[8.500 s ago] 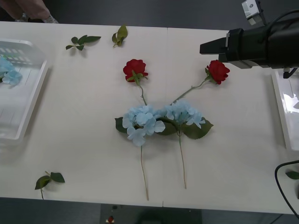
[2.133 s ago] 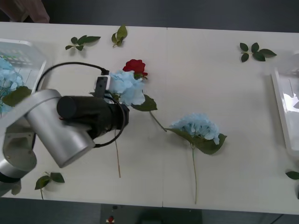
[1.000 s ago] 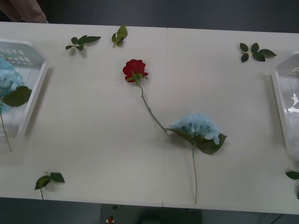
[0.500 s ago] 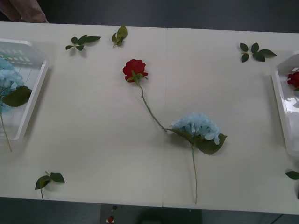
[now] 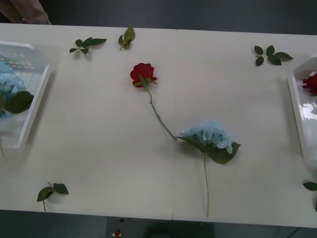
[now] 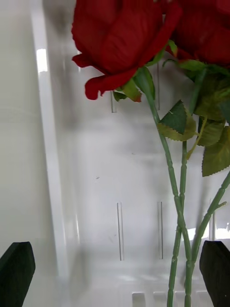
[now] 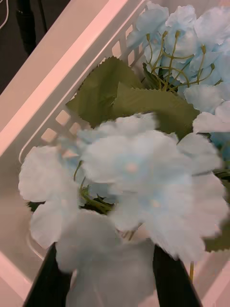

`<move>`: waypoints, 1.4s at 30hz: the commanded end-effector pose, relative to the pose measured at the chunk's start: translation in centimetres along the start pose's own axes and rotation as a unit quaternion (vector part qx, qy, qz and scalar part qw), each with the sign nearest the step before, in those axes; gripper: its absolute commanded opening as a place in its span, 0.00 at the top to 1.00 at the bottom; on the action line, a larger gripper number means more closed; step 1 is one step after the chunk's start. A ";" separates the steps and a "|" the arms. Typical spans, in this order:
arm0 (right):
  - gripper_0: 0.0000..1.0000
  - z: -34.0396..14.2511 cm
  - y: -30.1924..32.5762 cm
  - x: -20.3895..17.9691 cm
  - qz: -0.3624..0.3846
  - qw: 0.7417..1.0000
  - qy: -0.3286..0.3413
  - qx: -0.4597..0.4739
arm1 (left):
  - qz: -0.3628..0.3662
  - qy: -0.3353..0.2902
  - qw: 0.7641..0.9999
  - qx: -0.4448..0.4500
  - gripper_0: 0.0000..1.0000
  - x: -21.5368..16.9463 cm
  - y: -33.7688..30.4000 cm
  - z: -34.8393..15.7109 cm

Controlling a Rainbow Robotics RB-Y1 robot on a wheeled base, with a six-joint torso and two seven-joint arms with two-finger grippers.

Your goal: Put the red flowers into the right box and the blue flowers into the left box

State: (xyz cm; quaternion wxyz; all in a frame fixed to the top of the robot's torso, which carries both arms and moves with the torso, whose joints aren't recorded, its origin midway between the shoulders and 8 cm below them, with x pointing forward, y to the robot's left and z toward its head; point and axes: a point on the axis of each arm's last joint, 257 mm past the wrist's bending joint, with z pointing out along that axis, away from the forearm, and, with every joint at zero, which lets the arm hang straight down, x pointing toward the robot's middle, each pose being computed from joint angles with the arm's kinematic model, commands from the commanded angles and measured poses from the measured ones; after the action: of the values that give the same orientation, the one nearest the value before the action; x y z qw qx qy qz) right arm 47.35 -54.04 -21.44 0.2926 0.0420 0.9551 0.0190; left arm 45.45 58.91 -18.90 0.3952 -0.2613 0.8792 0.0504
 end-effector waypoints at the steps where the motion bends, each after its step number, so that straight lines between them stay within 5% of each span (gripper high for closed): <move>1: 0.00 -4.8 1.4 -4.3 -0.069 0.997 -0.024 0.006 | 0.020 -0.037 0.999 0.005 0.21 -3.1 0.1 -1.2; 10: 0.00 -7.1 8.1 -3.8 -0.067 0.997 0.000 -0.045 | -0.044 -0.041 0.995 0.080 0.00 -4.7 -2.7 -3.1; 28: 0.00 -8.6 19.9 -1.3 -0.020 0.994 0.014 -0.108 | -0.030 0.015 0.994 0.103 0.00 -6.8 -7.5 -7.3; 42: 0.00 -7.8 26.4 5.4 -0.032 0.991 0.056 -0.114 | 0.009 0.011 0.994 0.105 0.00 -6.7 -12.7 -5.9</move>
State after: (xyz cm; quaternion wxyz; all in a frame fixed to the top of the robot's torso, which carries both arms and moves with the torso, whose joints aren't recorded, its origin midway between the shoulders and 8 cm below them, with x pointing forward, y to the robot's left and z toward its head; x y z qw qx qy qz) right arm 40.49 -28.83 -17.05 0.2323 -0.0320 0.9651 0.1164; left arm 49.72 51.23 -10.99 0.3832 -0.2291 0.8944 -0.0277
